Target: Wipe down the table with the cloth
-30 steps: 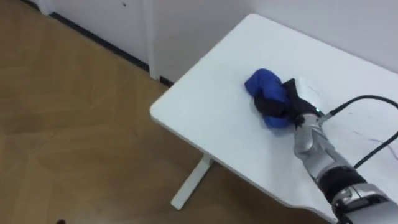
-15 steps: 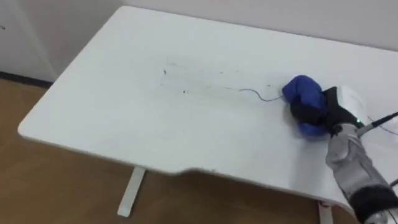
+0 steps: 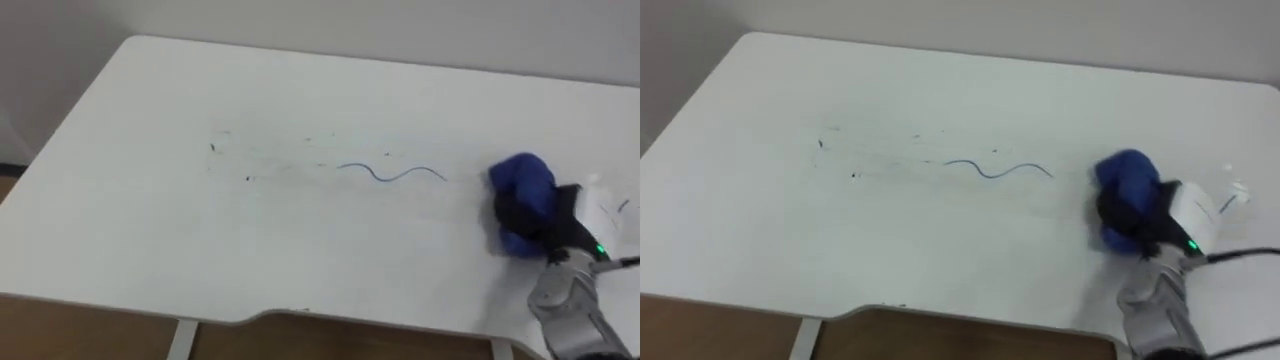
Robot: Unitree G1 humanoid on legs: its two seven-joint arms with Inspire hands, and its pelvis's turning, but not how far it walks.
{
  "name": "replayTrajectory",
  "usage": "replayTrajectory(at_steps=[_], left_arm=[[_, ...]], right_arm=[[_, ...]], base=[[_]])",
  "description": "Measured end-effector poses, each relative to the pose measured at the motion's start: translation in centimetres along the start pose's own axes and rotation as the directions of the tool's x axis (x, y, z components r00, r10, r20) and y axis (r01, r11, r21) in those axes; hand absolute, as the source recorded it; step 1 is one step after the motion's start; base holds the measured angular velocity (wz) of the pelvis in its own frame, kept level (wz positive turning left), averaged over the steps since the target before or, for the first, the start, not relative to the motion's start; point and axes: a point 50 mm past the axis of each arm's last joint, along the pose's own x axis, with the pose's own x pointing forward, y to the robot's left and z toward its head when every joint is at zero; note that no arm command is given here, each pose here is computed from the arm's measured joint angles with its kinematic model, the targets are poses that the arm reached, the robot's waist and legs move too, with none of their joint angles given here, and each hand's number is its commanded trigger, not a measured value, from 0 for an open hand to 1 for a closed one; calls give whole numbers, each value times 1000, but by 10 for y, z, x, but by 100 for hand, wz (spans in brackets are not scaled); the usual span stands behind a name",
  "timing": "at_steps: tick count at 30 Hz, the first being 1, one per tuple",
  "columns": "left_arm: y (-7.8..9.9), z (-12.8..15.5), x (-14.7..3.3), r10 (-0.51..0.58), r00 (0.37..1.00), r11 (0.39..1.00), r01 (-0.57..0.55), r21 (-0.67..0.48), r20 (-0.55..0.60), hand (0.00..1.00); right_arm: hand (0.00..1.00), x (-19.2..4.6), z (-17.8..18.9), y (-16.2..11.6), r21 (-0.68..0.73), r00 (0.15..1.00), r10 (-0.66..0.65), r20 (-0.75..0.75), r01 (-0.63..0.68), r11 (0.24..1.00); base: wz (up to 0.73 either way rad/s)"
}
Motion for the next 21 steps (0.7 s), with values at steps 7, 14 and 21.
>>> replayTrajectory(at_steps=[7, 14, 21], left_arm=[[0, 2, 0, -18, 1000, 1000, 19, 25, -12, 0], [21, -32, -4, 22, 995, 1000, -21, 14, -93, 0], [34, -20, -2, 64, 998, 998, -64, -8, -6, 0]], right_arm=[[100, 20, 70, -8, -92, 957, 37, 289, -11, 996], [100, -30, -49, 28, -15, 994, 106, -32, -106, 994], [100, -67, -142, 0, -19, 941, -5, -340, -2, 1000]], base=[[62], [38], [-4]])
